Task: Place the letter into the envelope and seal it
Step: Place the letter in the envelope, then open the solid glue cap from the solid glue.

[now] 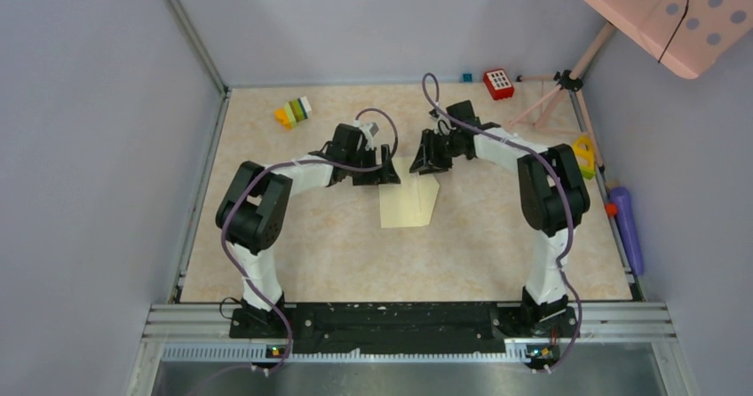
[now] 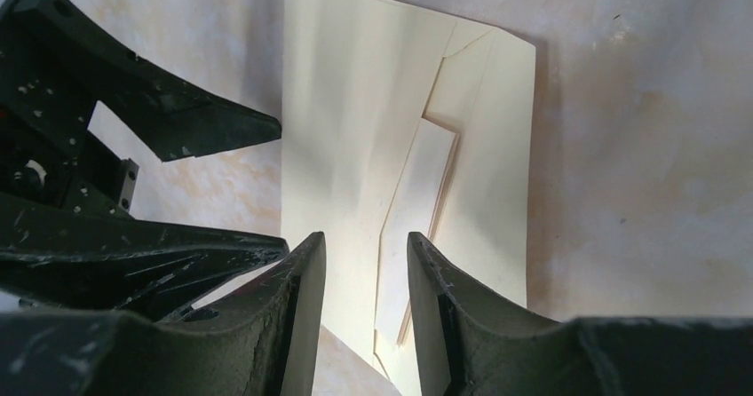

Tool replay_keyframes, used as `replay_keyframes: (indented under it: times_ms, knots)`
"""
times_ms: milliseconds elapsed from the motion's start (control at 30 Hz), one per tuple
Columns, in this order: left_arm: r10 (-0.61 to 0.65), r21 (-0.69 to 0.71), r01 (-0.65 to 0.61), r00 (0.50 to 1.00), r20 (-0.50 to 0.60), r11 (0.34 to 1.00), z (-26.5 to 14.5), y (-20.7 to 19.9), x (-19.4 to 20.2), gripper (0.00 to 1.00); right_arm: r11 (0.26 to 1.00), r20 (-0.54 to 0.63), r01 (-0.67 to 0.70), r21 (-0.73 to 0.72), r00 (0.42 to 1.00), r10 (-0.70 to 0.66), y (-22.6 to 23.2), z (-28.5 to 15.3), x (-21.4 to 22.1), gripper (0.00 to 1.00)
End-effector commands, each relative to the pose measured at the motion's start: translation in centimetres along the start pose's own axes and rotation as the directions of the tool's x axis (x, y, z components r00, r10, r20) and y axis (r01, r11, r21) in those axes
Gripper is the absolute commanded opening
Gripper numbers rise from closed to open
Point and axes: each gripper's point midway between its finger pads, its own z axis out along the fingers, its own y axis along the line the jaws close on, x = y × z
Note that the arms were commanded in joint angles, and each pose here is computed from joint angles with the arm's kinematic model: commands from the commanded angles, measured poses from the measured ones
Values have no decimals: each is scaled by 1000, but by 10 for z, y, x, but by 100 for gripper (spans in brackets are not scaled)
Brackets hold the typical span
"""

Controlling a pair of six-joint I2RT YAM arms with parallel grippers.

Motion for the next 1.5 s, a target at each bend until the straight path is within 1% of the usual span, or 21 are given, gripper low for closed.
replay_keyframes:
  times_ms: [0,300,467,567,633,700,800,900,967,1033,1100,1167,1233,1300,1333,1467]
  knots:
    - [-36,-55,30,994,-102,998,-4,13,37,84,996,46,61,-59,997,-59,21,-23,-5,39]
    - [-35,-52,30,995,-94,998,-5,12,36,84,996,4,36,-78,999,-35,12,-5,23,40]
    - [-37,-52,32,995,-95,998,-5,13,37,84,997,-5,20,-69,1000,-20,6,3,23,40]
    - [-37,-50,32,995,-96,998,-4,12,37,84,996,-8,26,-88,1000,-27,12,3,18,40]
    - [-36,-46,32,995,-92,998,-5,11,35,86,990,-7,65,-123,998,-66,22,-6,10,40]
    - [-30,-26,28,996,-79,999,-9,6,28,90,985,14,102,-140,995,-101,29,-23,-3,39]
    - [-19,16,20,999,-45,1000,-19,-4,12,98,977,118,168,-132,981,-153,34,-64,-30,40]
    - [-1,58,2,1000,-9,998,-31,-13,-3,99,972,212,232,-39,952,-218,24,-104,-47,40]
    - [19,86,-20,1000,15,996,-39,-21,-13,99,955,256,269,121,922,-292,6,-128,-55,40]
    - [45,102,-48,998,34,994,-47,-28,-23,99,909,283,292,297,882,-376,-13,-151,-61,40]
    - [91,125,-98,994,59,987,-55,-37,-35,99,848,298,282,449,848,-439,-29,-177,-66,41]
    - [135,131,-145,988,80,981,-64,-45,-46,99,800,318,228,555,831,-457,-45,-197,-66,42]
    - [188,145,-199,978,87,969,-74,-52,-56,99,734,315,193,651,811,-493,-63,-214,-68,42]
    - [248,155,-261,964,97,953,-83,-58,-66,99,699,299,172,694,815,-497,-75,-221,-68,43]
    - [273,152,-287,956,105,946,-89,-61,-73,99,690,286,160,706,827,-484,-84,-223,-66,43]
    - [368,167,-389,919,144,906,-111,-66,-89,99,686,242,148,712,866,-438,-115,-215,-59,44]
